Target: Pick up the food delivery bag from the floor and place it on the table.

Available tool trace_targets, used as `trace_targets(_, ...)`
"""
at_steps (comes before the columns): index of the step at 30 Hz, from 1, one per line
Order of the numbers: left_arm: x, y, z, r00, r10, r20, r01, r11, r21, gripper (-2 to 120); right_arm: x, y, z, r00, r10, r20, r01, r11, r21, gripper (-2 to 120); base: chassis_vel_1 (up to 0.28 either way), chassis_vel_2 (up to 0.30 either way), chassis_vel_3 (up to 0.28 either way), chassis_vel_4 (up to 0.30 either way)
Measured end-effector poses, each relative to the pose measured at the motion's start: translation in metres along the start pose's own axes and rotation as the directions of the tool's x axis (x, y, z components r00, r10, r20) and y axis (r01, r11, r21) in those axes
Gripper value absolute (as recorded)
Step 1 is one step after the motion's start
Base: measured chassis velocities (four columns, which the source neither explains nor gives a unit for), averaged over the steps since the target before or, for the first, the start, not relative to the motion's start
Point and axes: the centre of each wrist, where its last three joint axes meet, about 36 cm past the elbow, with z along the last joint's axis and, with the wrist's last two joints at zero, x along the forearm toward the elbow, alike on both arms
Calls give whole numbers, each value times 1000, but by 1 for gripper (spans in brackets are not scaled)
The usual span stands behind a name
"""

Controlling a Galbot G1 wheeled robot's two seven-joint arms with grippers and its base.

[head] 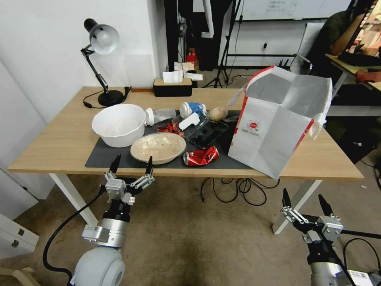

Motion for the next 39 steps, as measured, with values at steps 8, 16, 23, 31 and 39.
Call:
trace_targets(8,13,4,13,999,-20,-32,19,999,-26,100,-6,0,-3,1000,-11,1,11,1000,2,100,0,0,0,0)
trace_targets(16,15,4,17,999,-26,-33,25,999,-23,100,-9,-1,-4,1000,-14,3,14,1000,4,100,0,0,0,0)
trace_targets(23,15,4,17,999,-26,-33,25,999,-22,100,-9,-2,-4,1000,-14,3,14,1000,4,100,0,0,0,0)
trace_targets(31,15,4,17,999,-26,-33,25,999,-21,100,-9,-2,-4,1000,-14,3,14,1000,4,100,0,0,0,0)
trace_targets(39,15,4,17,999,-26,-32,25,999,-20,100,-9,-2,-4,1000,-14,2,14,1000,4,100,0,0,0,0)
